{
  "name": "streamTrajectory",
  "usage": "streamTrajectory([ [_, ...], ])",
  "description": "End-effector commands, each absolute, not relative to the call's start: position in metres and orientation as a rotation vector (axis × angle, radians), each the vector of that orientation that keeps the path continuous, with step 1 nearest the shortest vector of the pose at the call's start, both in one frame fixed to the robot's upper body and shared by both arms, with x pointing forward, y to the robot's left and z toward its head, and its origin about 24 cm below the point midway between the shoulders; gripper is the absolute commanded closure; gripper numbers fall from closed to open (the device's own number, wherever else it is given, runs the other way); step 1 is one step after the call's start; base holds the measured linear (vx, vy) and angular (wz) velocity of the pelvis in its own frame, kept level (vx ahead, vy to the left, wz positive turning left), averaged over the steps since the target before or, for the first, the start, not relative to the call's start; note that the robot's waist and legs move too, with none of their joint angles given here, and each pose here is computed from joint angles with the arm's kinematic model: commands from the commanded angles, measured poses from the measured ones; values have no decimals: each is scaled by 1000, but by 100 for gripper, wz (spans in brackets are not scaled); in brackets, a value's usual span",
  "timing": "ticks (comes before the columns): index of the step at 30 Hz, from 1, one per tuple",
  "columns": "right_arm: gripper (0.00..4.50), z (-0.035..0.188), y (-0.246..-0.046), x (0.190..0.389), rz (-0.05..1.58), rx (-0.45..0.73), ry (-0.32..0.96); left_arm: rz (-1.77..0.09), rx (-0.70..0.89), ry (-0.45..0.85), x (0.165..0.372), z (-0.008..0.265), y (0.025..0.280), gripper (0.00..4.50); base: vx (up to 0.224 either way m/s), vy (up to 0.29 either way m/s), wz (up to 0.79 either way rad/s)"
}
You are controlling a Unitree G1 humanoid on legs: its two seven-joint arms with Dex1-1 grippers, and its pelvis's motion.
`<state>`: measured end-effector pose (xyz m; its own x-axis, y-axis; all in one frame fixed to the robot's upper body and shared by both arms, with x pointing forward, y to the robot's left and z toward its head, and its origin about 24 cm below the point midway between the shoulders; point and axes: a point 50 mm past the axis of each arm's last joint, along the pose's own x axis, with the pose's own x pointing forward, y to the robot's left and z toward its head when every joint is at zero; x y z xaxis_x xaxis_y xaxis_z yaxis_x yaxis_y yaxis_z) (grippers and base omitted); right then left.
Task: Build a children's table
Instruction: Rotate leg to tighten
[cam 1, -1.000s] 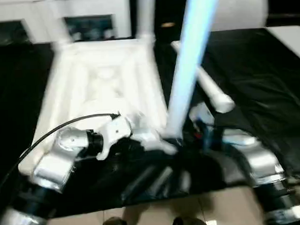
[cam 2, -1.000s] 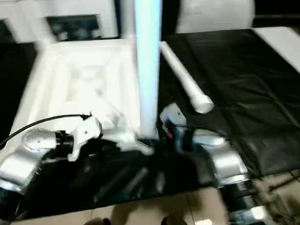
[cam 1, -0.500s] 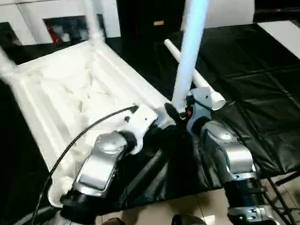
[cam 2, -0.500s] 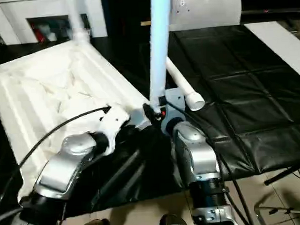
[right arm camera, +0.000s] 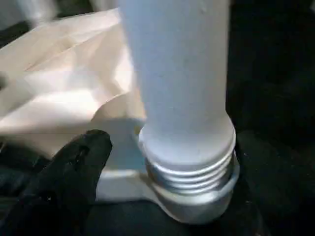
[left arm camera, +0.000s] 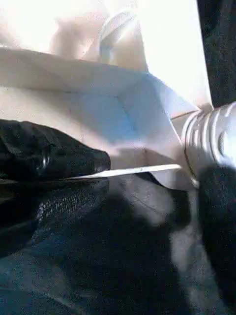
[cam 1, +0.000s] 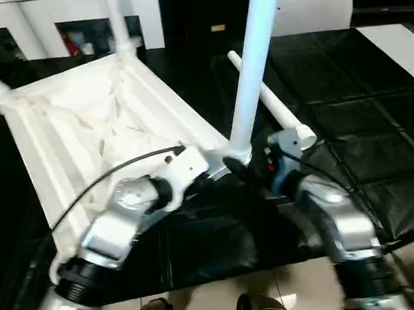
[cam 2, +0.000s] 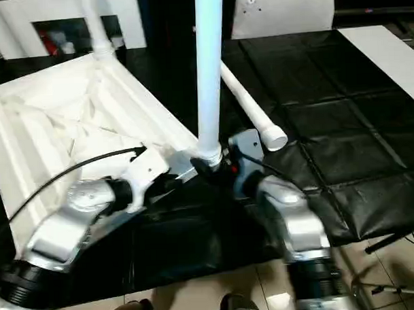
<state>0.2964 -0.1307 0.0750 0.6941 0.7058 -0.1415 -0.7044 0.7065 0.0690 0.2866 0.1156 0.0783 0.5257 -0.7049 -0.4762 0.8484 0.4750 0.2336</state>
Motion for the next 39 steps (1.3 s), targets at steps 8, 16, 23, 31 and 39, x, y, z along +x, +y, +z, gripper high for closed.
streamTrajectory([
  [8, 8, 94, -155, 286, 1183, -142, 160, -1347, 561, 350, 275, 72, 134, 450, 0, 0, 0],
  [16, 25, 90, -151, 296, 1331, -292, 166, -1551, 621, 380, 276, 71, 141, 450, 0, 0, 0],
  [23, 78, 87, -146, 299, 1446, -344, 200, -1594, 680, 379, 285, 72, 144, 450, 0, 0, 0],
  [31, 138, 84, -140, 301, 1534, -370, 222, -1613, 694, 373, 287, 72, 146, 450, 0, 0, 0],
  [39, 178, 81, -136, 302, 1557, -380, 225, -1618, 699, 369, 287, 70, 147, 450, 0, 0, 0],
])
